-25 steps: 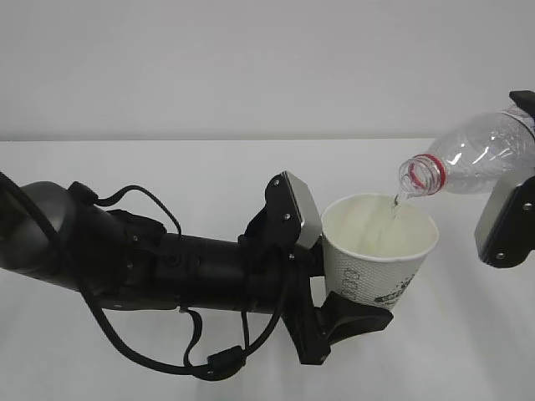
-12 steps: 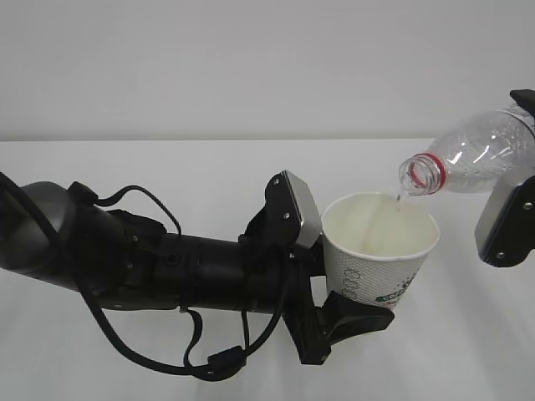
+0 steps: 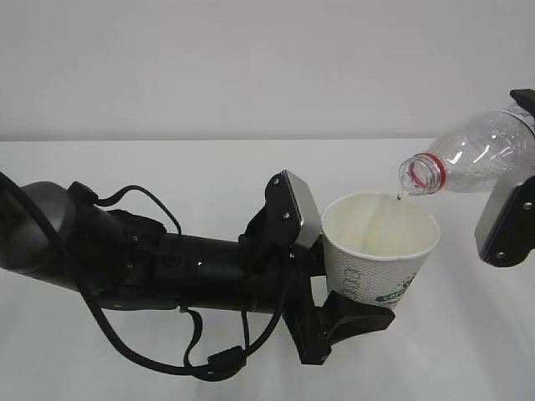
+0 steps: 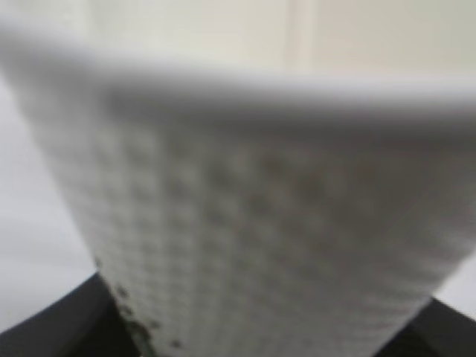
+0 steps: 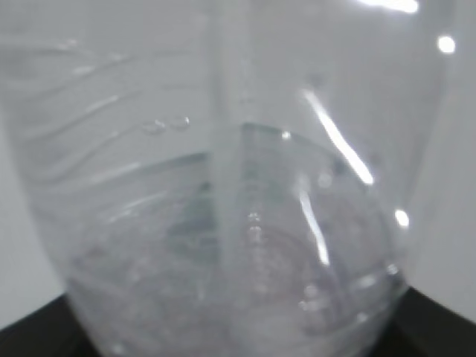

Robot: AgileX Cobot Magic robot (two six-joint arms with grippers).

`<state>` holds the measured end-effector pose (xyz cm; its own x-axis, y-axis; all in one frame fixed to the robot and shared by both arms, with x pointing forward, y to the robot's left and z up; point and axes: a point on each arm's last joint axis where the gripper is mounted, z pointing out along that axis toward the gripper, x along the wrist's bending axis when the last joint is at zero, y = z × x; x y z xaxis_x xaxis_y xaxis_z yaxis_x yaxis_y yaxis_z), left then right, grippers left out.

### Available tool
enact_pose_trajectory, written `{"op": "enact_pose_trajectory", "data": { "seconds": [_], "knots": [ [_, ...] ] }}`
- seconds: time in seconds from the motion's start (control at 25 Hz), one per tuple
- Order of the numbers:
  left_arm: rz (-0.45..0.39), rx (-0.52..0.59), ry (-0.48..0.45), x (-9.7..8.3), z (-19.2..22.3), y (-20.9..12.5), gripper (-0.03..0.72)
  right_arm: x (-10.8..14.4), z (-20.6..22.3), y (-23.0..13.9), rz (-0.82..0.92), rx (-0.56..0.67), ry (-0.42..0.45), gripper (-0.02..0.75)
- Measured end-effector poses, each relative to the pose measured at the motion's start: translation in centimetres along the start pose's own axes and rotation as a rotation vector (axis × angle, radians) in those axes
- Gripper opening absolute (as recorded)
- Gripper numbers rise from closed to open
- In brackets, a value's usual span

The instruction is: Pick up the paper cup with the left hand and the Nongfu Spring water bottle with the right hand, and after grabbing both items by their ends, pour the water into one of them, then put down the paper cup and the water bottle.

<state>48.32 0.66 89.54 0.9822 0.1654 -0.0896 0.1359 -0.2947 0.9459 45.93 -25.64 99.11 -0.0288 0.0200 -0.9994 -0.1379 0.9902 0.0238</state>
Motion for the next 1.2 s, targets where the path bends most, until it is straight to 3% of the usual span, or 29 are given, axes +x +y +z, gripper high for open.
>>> {"op": "enact_pose_trajectory", "data": {
  "seconds": [1.2],
  "knots": [
    [0.000, 0.000, 0.000, 0.00, 0.00, 0.00, 0.515, -0.16, 0.00, -0.04, 0.003, 0.004, -0.018, 0.494]
  ]
}}
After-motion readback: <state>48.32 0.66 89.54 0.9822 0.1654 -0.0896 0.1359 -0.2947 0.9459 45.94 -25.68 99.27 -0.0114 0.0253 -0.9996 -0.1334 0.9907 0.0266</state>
